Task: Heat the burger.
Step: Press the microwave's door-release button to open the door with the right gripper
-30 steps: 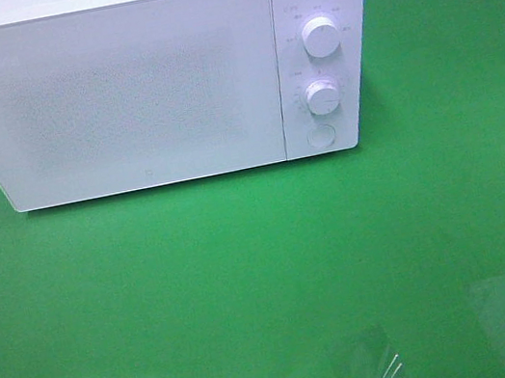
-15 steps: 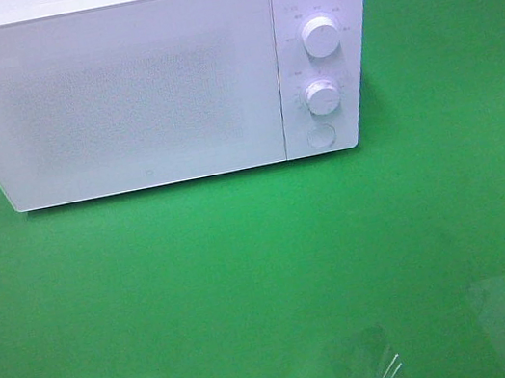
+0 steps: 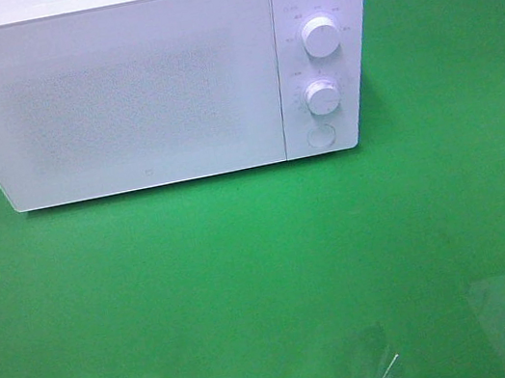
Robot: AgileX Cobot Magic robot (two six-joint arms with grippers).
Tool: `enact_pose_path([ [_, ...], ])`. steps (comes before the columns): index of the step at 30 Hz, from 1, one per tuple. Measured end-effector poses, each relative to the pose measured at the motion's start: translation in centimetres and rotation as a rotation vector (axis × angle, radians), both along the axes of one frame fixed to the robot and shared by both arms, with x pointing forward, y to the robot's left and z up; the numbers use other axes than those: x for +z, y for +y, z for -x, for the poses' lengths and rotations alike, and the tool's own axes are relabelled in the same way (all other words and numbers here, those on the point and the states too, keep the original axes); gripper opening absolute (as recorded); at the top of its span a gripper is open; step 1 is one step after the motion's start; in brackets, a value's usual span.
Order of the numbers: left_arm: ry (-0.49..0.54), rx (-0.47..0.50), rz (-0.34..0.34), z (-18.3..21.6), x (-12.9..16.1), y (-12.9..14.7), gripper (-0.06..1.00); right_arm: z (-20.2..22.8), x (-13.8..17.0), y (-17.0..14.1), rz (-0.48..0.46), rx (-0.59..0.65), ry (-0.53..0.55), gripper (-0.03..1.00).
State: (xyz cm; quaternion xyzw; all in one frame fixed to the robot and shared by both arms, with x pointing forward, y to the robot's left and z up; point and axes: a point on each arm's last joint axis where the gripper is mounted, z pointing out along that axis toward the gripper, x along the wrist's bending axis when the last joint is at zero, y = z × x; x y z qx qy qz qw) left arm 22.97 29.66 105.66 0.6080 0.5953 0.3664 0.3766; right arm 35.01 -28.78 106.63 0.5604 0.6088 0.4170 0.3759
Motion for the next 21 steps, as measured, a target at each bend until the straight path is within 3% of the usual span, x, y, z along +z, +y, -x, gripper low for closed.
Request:
enact_pose_path([
  [12,0.0,0.0,0.0,0.0,0.0,0.0,0.99,-4.4,-2.1,0.6,-0.008,0.011,-0.053,0.76],
  [21,0.0,0.0,0.0,0.0,0.0,0.0,0.99,-8.2,-3.2,1.1,-0.027,0.022,-0.181,0.76],
])
